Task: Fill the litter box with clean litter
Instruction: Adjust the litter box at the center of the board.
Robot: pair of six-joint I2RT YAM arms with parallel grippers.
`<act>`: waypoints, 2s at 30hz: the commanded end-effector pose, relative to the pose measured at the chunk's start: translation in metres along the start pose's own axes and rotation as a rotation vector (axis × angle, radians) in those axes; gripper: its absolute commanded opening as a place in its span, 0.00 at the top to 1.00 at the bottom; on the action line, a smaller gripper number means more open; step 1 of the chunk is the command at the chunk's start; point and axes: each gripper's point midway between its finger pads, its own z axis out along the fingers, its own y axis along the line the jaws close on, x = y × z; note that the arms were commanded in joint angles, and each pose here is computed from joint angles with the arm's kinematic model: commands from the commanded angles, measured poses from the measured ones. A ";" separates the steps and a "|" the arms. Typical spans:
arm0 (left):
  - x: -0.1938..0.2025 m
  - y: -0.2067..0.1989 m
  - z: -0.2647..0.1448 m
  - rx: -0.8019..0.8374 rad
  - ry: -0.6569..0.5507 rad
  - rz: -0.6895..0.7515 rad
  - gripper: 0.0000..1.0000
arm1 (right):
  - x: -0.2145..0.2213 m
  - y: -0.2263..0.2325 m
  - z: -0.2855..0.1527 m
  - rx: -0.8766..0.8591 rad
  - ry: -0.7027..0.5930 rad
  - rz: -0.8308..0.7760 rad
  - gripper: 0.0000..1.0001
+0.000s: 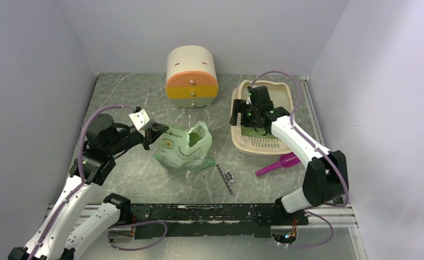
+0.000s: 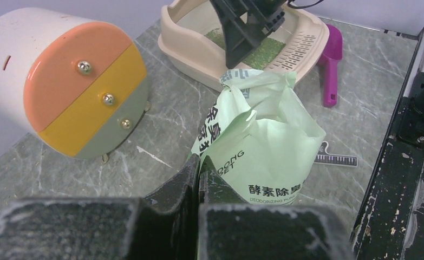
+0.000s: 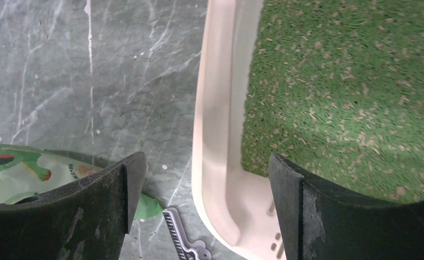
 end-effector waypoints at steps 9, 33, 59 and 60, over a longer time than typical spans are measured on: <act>-0.025 -0.005 -0.009 0.009 -0.048 0.044 0.95 | 0.027 0.046 0.018 -0.299 0.108 -0.048 0.18; -0.015 0.003 -0.005 -0.029 -0.042 0.031 0.95 | -0.030 -0.044 -0.095 0.372 -0.354 0.303 0.00; -0.011 0.002 -0.006 -0.034 -0.035 0.028 0.95 | 0.165 -0.109 -0.059 0.522 -0.142 0.804 0.40; -0.011 0.002 -0.007 -0.035 -0.032 0.030 0.95 | 0.167 -0.111 -0.056 0.528 -0.140 0.801 0.40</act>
